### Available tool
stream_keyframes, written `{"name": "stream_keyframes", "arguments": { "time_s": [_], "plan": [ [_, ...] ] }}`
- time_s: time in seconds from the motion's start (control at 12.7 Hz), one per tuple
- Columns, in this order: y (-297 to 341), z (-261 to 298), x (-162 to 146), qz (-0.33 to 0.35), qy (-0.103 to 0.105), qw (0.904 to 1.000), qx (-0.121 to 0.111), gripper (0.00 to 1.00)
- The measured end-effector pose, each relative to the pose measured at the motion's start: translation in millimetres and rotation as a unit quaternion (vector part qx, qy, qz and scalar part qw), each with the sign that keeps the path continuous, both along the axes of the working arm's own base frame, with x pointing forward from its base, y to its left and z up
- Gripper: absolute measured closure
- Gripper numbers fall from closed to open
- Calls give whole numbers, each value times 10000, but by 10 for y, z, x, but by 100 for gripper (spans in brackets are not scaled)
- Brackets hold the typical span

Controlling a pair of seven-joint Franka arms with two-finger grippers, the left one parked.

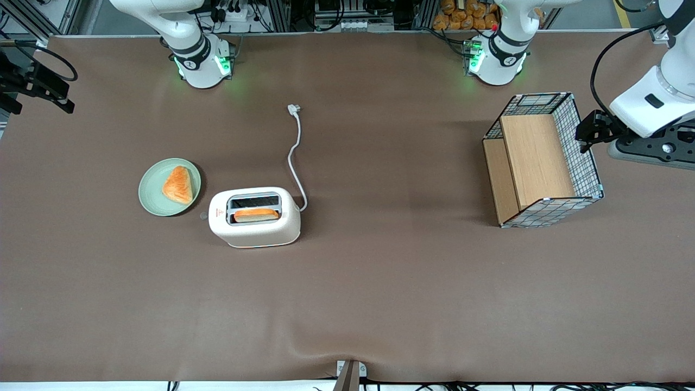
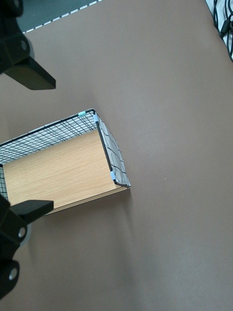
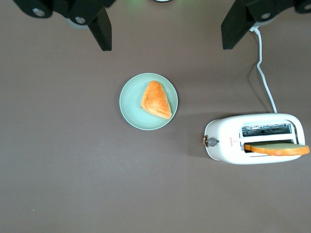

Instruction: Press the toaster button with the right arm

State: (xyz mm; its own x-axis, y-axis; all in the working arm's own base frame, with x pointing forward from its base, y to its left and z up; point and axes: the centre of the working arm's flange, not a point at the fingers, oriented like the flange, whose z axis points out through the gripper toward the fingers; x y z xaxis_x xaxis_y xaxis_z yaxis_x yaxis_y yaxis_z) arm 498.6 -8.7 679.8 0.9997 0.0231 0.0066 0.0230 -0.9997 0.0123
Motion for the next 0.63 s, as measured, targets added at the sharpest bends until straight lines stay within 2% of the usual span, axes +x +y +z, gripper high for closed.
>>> {"name": "stream_keyframes", "arguments": {
  "time_s": [0.39, 0.63],
  "plan": [
    [42, -72, 29, 31, 73, 9999, 72, 0],
    [107, -314, 160, 89, 295, 9992, 241, 0]
  ]
}}
